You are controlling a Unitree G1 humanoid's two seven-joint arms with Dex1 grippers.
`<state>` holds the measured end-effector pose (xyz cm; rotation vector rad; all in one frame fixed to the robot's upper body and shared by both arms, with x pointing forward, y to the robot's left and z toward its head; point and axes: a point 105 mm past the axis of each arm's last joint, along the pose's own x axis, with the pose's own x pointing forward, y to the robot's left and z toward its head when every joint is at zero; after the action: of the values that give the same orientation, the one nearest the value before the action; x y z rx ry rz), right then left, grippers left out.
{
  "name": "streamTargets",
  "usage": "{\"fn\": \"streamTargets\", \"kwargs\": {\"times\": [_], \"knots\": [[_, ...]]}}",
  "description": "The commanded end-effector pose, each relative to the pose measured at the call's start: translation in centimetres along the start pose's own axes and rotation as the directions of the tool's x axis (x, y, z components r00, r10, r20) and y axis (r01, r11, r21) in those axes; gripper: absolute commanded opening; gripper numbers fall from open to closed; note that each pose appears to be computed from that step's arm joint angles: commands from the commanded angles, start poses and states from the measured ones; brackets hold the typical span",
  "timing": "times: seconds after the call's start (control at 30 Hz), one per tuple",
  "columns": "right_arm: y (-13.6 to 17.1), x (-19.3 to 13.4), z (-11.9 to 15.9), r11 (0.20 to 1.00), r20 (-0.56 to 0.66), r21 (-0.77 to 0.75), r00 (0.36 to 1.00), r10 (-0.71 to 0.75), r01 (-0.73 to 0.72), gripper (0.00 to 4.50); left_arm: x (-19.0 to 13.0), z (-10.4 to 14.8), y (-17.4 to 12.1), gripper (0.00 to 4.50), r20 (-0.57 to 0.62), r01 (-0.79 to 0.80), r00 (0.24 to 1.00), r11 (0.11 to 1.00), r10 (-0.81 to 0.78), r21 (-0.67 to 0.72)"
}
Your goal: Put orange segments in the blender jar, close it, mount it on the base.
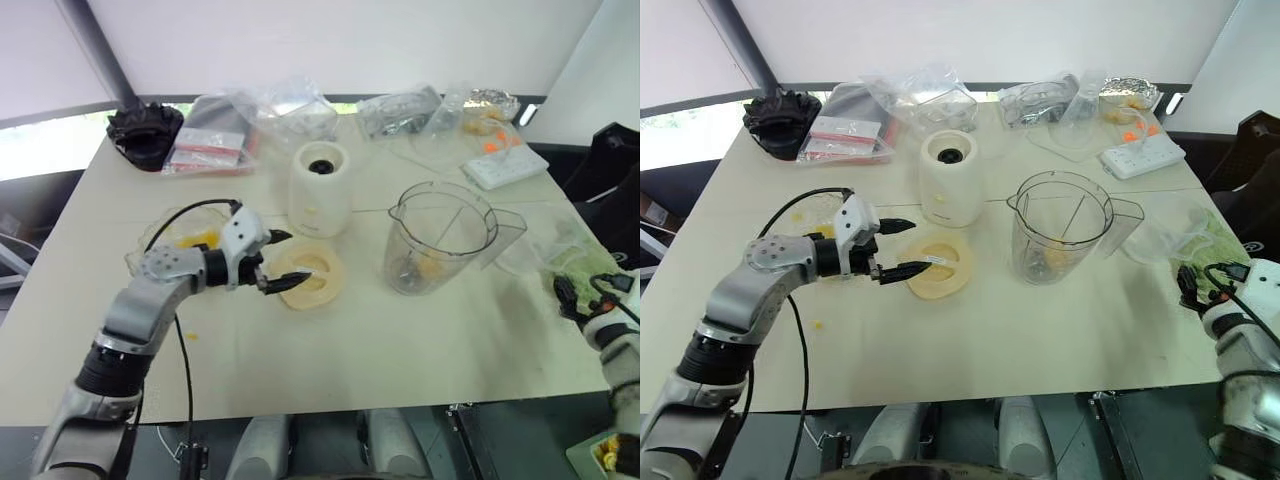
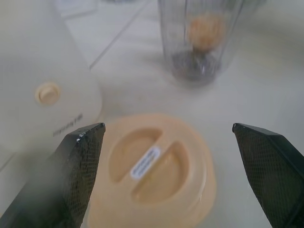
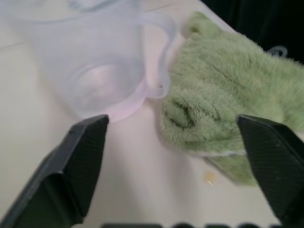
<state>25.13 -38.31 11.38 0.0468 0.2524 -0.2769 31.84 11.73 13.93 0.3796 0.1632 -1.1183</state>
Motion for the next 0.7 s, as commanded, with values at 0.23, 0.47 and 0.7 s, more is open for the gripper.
{"fn": "streamTargets", "kwargs": {"times": [0.23, 0.47, 0.7], "knots": [[6.9, -7.6, 5.7, 0.881, -0.121, -0.188, 0.9, 0.419, -0.435, 4.44, 1.7, -2.1, 3.2, 4.5, -0.197, 0.256, 0.957, 0.939, -0.213, 0.231], [10.5, -10.0, 6.4, 0.804, -0.142, -0.251, 0.842, 0.521, -0.539, 4.5, 4.7, -2.3, 4.4, 1.81, -0.265, 0.335, 0.927, 0.902, -0.264, 0.273], [11.4, -10.6, 6.8, 0.795, -0.129, -0.291, 0.845, 0.519, -0.532, 4.5, 6.6, -3.2, 3.6, 1.81, -0.333, 0.401, 0.893, 0.871, -0.302, 0.285]]}}
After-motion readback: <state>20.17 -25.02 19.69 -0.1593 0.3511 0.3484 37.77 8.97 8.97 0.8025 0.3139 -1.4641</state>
